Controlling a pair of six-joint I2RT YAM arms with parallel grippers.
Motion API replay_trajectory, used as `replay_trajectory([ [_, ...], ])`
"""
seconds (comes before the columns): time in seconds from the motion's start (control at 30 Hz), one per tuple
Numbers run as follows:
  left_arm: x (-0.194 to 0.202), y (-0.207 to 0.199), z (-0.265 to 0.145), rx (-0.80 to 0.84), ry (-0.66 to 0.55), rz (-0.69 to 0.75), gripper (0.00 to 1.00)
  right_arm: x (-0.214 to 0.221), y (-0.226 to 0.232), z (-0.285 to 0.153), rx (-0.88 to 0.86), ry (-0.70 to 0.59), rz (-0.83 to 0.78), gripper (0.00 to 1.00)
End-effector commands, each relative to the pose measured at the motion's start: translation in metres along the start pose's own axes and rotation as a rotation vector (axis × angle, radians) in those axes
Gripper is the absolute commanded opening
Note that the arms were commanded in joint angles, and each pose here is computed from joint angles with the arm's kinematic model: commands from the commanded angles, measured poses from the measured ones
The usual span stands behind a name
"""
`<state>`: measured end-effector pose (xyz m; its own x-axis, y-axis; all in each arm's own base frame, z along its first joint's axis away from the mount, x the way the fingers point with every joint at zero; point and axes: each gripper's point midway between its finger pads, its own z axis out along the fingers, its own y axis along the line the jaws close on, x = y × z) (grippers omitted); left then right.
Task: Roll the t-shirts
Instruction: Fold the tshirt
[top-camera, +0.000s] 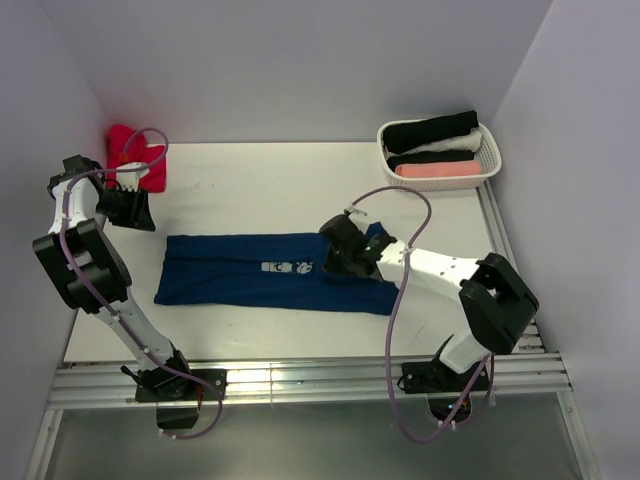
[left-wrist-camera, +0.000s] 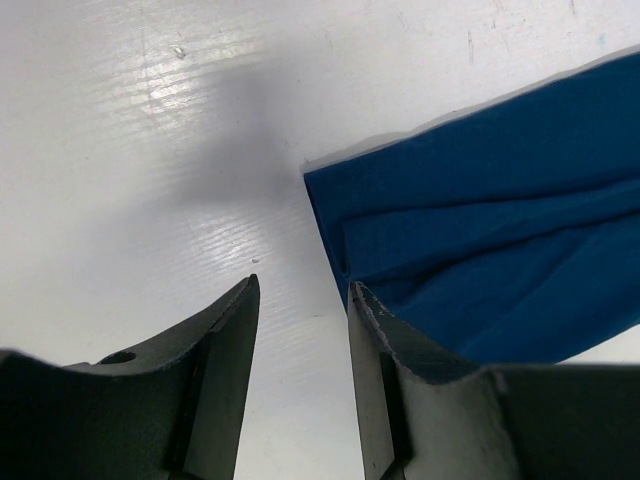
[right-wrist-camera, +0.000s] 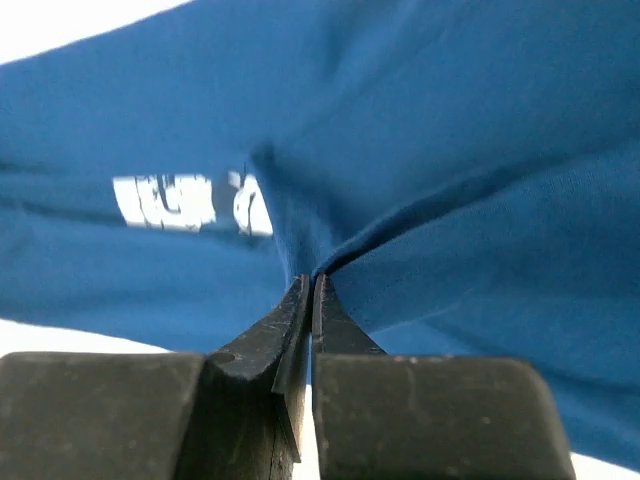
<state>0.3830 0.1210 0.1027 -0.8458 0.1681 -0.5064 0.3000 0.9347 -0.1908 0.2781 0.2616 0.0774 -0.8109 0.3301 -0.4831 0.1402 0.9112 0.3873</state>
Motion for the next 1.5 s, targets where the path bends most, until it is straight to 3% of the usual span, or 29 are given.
replay_trajectory([
  [0.0, -0.013, -0.004, -0.009, 0.011, -0.038, 0.035, 0.46, 0.019, 0.001, -0.009, 0.011, -0.011, 0.035, 0.03],
  [0.07, -0.011, -0.005, -0.008, 0.012, -0.033, 0.037, 0.46, 0.037, 0.002, -0.010, -0.001, 0.008, 0.019, 0.07],
  [0.2, -0.008, -0.004, -0.006, 0.010, -0.023, 0.032, 0.46, 0.057, 0.001, -0.007, 0.008, 0.039, -0.003, 0.23],
  [0.23, -0.007, -0.003, -0.006, 0.010, -0.018, 0.031, 0.45, 0.058, 0.000, -0.007, 0.011, 0.042, -0.011, 0.32],
  [0.43, -0.008, -0.003, -0.011, -0.009, -0.016, 0.039, 0.45, 0.025, 0.009, -0.030, 0.024, -0.053, -0.051, 0.50],
  [0.6, -0.009, -0.003, -0.013, -0.011, -0.023, 0.034, 0.45, -0.018, -0.017, -0.030, 0.134, -0.121, -0.074, 0.51],
  [0.87, -0.011, -0.006, -0.015, -0.004, -0.029, 0.032, 0.45, -0.062, -0.067, 0.015, 0.314, -0.112, -0.056, 0.50],
  [1.1, -0.012, -0.010, -0.014, 0.004, -0.031, 0.040, 0.45, -0.057, -0.079, 0.040, 0.371, -0.055, -0.077, 0.47],
  [1.47, -0.014, -0.011, -0.013, 0.009, -0.035, 0.042, 0.45, -0.036, -0.101, 0.020, 0.383, -0.041, -0.052, 0.41],
])
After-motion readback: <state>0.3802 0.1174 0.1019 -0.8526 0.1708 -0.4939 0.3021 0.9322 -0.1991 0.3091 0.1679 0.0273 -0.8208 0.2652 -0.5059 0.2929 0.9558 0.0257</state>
